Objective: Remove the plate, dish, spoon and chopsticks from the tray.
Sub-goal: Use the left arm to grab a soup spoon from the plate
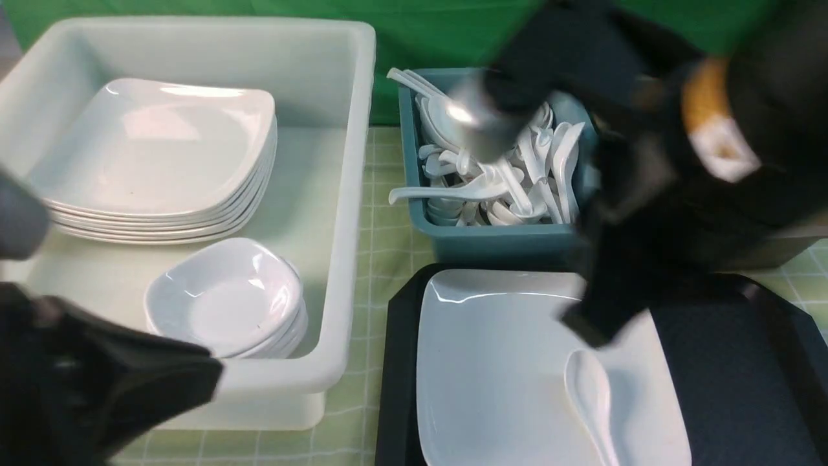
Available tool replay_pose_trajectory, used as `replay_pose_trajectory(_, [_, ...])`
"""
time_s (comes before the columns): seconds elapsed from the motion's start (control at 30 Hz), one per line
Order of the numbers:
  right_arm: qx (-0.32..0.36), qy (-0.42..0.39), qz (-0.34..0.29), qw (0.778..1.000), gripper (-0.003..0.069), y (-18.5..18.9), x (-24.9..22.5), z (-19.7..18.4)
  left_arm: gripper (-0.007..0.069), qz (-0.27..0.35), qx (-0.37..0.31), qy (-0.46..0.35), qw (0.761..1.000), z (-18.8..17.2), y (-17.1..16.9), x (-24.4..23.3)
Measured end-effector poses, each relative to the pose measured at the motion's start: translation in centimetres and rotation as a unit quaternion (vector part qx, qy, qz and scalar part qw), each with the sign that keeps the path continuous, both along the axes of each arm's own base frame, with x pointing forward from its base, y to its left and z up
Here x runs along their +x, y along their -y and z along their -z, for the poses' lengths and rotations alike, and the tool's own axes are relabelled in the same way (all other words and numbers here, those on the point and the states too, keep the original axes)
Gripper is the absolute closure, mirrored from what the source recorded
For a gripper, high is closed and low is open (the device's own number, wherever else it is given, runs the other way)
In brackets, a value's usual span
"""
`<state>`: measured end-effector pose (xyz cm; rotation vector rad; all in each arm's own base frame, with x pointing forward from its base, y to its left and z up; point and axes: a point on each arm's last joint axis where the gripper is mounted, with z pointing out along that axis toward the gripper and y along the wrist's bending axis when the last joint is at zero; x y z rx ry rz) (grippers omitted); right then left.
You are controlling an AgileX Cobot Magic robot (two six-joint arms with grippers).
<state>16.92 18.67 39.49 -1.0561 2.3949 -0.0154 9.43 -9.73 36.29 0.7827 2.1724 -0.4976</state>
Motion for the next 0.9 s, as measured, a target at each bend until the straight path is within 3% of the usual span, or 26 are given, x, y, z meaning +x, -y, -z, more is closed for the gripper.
replay_pose_trajectory(0.07, [0.007, -0.008, 0.062, 0.998, 0.0556, 5.5, -2.3, 1.6, 0.0604, 0.006, 0.026, -0.035, 0.999, 1.9, 2.9, 2.8])
replay_pose_trajectory(0.2, [0.038, 0.004, 0.120, 0.992, 0.0554, 10.8, -5.7, 3.0, 0.0604, 0.009, 0.077, -0.116, 0.990, 6.2, 7.8, 7.1])
replay_pose_trajectory(0.33, [0.068, 0.035, 0.130, 0.989, 0.0554, 13.8, -8.2, 3.5, 0.0604, 0.031, 0.094, -0.160, 0.982, 8.8, 12.9, 9.2])
replay_pose_trajectory(0.4, [0.083, 0.056, 0.131, 0.986, 0.0551, 15.0, -9.4, 3.5, 0.0604, 0.046, 0.094, -0.169, 0.980, 9.5, 17.0, 9.4])
replay_pose_trajectory(0.43, [0.084, 0.057, 0.131, 0.986, 0.0550, 15.1, -9.5, 3.4, 0.0604, 0.042, 0.098, -0.174, 0.979, 9.9, 17.1, 9.5])
replay_pose_trajectory(0.47, [0.093, 0.076, 0.124, 0.985, 0.0547, 16.0, -10.3, 3.2, 0.0604, 0.038, 0.097, -0.194, 0.976, 10.8, 20.9, 9.3])
replay_pose_trajectory(0.63, [0.091, 0.105, 0.093, 0.986, 0.0538, 17.0, -11.3, 2.9, 0.0579, 0.013, 0.099, -0.242, 0.965, 12.4, 26.5, 9.3])
replay_pose_trajectory(0.83, [0.085, 0.114, 0.061, 0.988, 0.0527, 17.2, -11.7, 2.8, 0.0405, -0.021, 0.128, -0.292, 0.947, 14.1, 29.8, 10.8])
replay_pose_trajectory(0.9, [0.084, 0.115, 0.037, 0.989, 0.0518, 17.1, -11.8, 2.8, 0.0287, -0.041, 0.156, -0.304, 0.939, 15.0, 30.6, 11.4])
